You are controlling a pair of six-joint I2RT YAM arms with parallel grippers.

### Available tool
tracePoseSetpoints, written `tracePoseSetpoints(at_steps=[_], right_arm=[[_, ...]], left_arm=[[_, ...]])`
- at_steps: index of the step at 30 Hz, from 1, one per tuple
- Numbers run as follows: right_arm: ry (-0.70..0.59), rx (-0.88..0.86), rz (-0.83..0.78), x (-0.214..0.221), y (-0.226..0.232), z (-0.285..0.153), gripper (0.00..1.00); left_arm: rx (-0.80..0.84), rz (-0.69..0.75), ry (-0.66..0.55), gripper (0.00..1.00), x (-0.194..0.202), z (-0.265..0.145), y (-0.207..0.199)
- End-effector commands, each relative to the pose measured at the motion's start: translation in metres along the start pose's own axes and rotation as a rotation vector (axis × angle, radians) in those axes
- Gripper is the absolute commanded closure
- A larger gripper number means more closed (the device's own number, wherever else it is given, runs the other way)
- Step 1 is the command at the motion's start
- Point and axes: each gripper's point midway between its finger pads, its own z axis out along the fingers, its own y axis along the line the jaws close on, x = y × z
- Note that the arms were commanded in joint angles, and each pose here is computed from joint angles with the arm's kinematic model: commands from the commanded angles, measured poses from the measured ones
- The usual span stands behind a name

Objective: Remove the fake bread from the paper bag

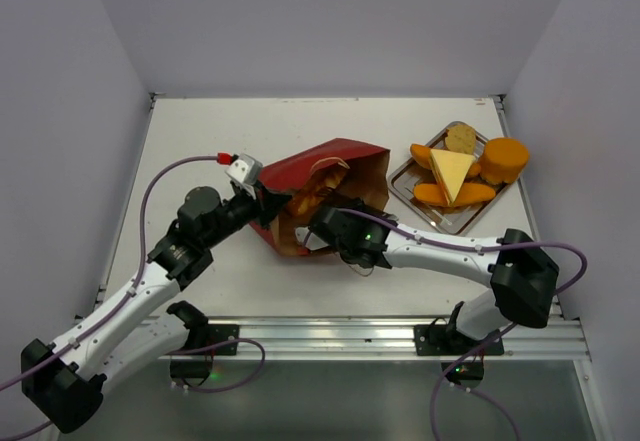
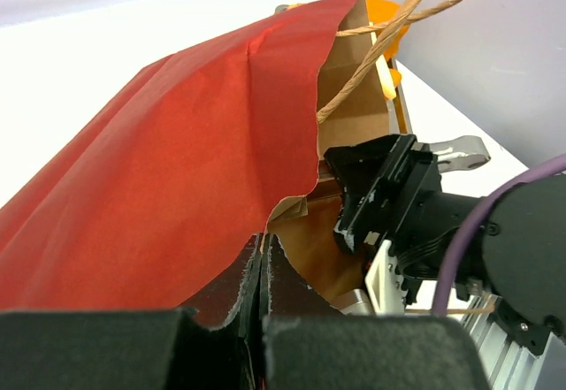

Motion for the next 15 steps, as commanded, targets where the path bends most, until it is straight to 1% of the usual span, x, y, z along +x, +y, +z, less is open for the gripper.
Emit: tracePoseSetpoints(at_steps=[1, 8, 15], right_arm=[[-0.059, -0.002, -0.183, -0.016, -0.012, 0.002, 0.51], [-0.074, 0.054, -0.142, -0.019, -0.026, -0.002, 0.51], [-0.075, 0.040, -0.139, -0.015, -0.022, -0.005, 0.50]], left_arm=[[0.036, 0.000, -0.014, 1.00, -0.004, -0.004, -0.007], [0.030, -0.001, 0.003, 1.00, 0.004, -0.005, -0.004], [0.017, -0.011, 0.015, 1.00, 0.013, -0.004, 0.000]])
